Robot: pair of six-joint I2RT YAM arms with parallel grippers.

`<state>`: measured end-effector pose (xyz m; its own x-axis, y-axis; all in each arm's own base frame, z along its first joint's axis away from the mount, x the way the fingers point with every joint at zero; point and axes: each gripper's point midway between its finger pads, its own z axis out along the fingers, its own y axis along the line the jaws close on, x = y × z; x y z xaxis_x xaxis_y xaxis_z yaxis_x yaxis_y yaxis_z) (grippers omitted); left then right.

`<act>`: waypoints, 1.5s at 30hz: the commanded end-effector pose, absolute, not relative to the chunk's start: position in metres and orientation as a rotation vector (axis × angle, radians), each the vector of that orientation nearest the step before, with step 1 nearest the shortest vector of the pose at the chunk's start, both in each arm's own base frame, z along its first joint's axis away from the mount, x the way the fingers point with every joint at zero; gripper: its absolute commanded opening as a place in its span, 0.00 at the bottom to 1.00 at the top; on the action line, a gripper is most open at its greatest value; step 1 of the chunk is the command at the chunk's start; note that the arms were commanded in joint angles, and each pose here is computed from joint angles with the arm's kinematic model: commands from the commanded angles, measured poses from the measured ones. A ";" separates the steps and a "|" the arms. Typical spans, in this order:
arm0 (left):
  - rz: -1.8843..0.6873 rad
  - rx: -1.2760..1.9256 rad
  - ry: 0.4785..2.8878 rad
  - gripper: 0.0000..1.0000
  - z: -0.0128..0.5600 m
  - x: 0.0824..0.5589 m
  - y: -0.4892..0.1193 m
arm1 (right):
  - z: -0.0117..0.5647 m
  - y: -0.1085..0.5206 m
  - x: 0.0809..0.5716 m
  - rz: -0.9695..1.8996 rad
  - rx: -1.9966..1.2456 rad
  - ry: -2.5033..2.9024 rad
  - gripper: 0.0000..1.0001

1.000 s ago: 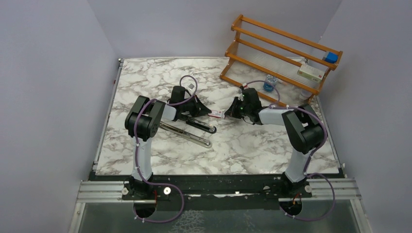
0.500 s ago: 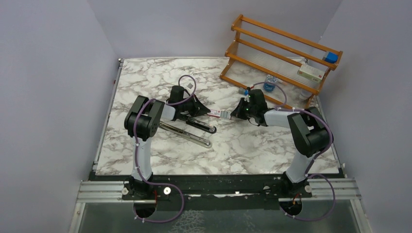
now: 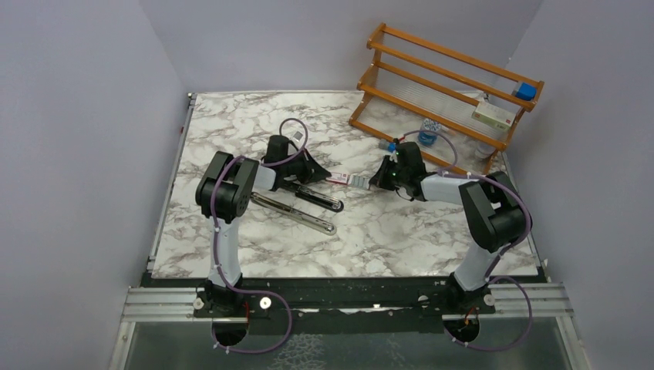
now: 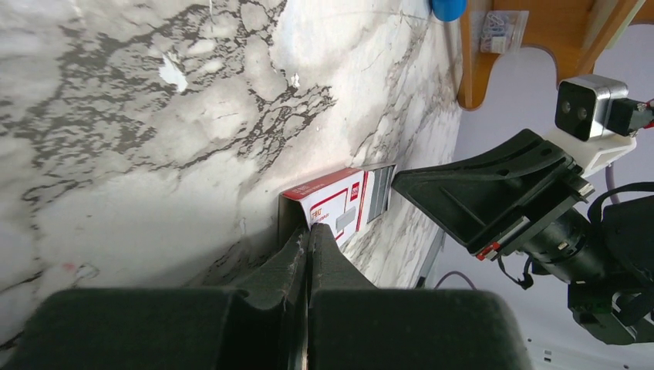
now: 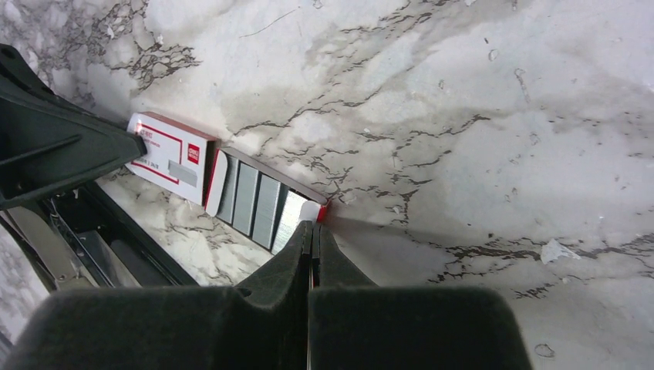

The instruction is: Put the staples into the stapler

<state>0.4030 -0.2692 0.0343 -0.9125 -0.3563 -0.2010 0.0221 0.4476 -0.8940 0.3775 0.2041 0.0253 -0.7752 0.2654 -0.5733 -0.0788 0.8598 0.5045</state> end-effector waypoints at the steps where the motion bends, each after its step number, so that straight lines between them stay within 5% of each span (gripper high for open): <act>1: -1.448 -0.264 2.316 0.00 0.038 0.412 -0.266 | -0.001 0.175 0.359 0.510 0.145 2.474 0.01; 3: -1.454 -0.264 2.319 0.02 0.038 0.411 -0.266 | 0.000 0.177 0.360 0.521 0.134 2.473 0.01; 6: -1.458 -0.262 2.318 0.17 0.038 0.411 -0.266 | 0.002 0.181 0.362 0.542 0.118 2.471 0.03; 14: -1.471 -0.240 2.289 0.46 0.051 0.417 -0.269 | 0.021 0.183 0.371 0.545 0.072 2.425 0.21; 35: -1.060 -0.164 2.440 0.70 0.054 0.431 -0.229 | 0.080 0.182 0.383 0.512 -0.073 2.318 0.44; 45: -1.272 -0.023 2.281 0.84 0.113 0.431 -0.250 | 0.084 0.183 0.380 0.519 -0.078 2.317 0.46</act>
<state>0.4271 -0.2421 0.0634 -0.8910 -0.2846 -0.3537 0.1051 0.6286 -0.7706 0.3797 0.1832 0.0731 -0.7268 0.1018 -0.6792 -0.1921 0.9193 0.3434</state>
